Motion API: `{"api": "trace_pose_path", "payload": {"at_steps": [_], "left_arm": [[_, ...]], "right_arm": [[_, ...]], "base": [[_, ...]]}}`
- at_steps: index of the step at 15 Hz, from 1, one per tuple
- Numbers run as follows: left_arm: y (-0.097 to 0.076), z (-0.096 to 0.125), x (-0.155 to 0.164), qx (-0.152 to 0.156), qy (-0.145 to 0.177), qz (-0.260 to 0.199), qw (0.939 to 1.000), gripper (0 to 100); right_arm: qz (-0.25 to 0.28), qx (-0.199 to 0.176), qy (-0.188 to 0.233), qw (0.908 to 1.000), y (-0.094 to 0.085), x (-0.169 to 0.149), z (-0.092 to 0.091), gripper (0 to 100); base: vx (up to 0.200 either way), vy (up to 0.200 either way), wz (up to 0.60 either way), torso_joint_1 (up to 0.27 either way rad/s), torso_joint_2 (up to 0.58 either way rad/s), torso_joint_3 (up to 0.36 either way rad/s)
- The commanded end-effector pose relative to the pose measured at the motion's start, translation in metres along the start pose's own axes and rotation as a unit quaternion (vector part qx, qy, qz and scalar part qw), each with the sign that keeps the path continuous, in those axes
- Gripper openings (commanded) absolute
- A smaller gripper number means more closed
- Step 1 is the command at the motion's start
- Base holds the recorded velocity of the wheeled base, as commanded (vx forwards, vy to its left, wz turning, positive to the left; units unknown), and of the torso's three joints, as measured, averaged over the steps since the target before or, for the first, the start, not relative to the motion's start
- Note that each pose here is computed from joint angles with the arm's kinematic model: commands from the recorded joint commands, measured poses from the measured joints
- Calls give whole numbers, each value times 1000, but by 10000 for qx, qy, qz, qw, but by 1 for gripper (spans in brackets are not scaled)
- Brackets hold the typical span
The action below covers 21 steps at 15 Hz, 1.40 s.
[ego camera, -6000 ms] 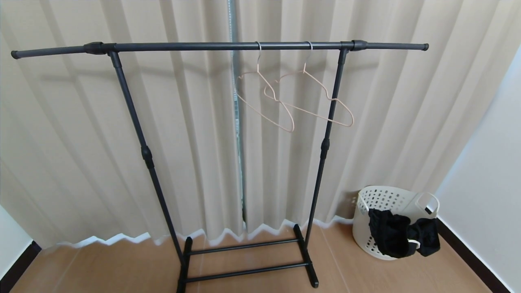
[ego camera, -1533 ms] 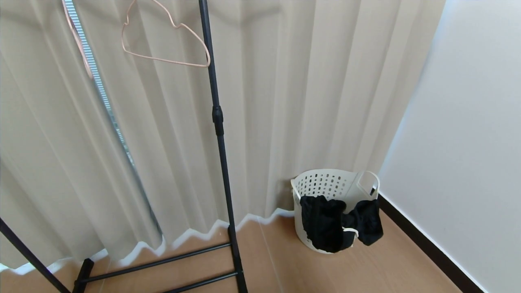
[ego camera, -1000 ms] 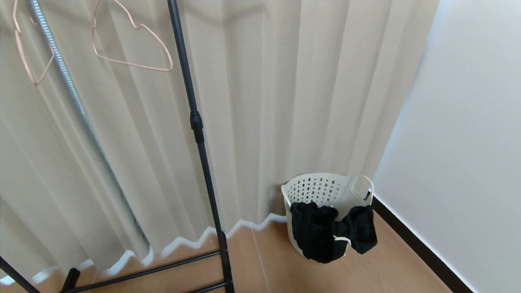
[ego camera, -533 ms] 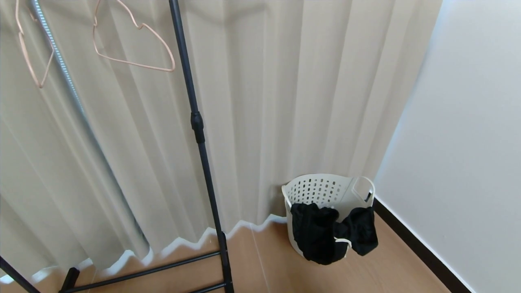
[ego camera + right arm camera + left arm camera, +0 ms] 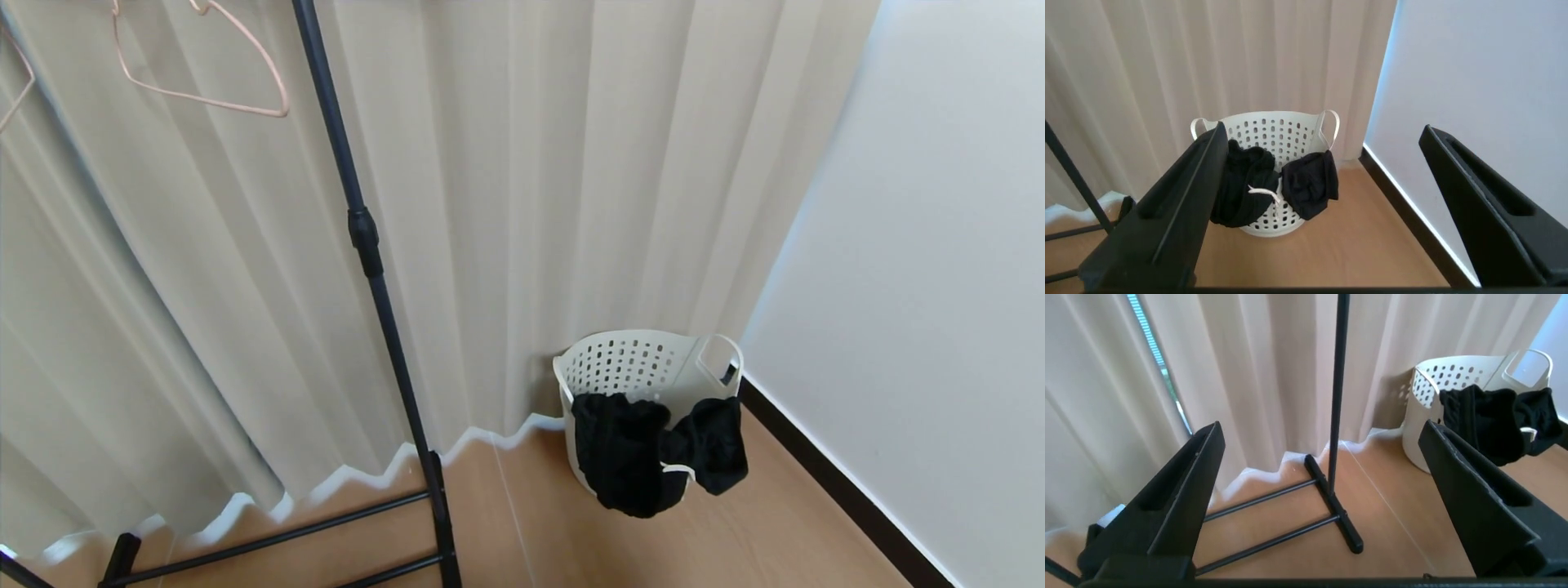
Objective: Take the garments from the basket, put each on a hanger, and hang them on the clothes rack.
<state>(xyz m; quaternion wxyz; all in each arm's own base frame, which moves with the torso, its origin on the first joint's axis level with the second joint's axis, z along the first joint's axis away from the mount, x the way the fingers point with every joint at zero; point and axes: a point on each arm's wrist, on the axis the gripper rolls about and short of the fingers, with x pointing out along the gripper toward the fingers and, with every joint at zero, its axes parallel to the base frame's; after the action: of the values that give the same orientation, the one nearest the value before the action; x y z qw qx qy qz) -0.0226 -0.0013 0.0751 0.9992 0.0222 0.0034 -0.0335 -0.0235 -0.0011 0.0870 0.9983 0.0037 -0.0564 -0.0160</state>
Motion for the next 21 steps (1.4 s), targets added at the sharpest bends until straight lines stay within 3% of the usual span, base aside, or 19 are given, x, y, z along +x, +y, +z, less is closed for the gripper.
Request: {"api": "trace_pose_path", "payload": {"at_steps": [1,21], "left_arm": [[0,0,0,-1,5,4,10000,100],[0,0,0,-9,4,-4,10000,100]], "right_arm": [[1,0,-4,10000,0,0,0,100],[-15,23,-12,10000,0,0,0,100]], "base": [[0,0,0,2,12,-188],[0,0,0,3,3,-200]]}}
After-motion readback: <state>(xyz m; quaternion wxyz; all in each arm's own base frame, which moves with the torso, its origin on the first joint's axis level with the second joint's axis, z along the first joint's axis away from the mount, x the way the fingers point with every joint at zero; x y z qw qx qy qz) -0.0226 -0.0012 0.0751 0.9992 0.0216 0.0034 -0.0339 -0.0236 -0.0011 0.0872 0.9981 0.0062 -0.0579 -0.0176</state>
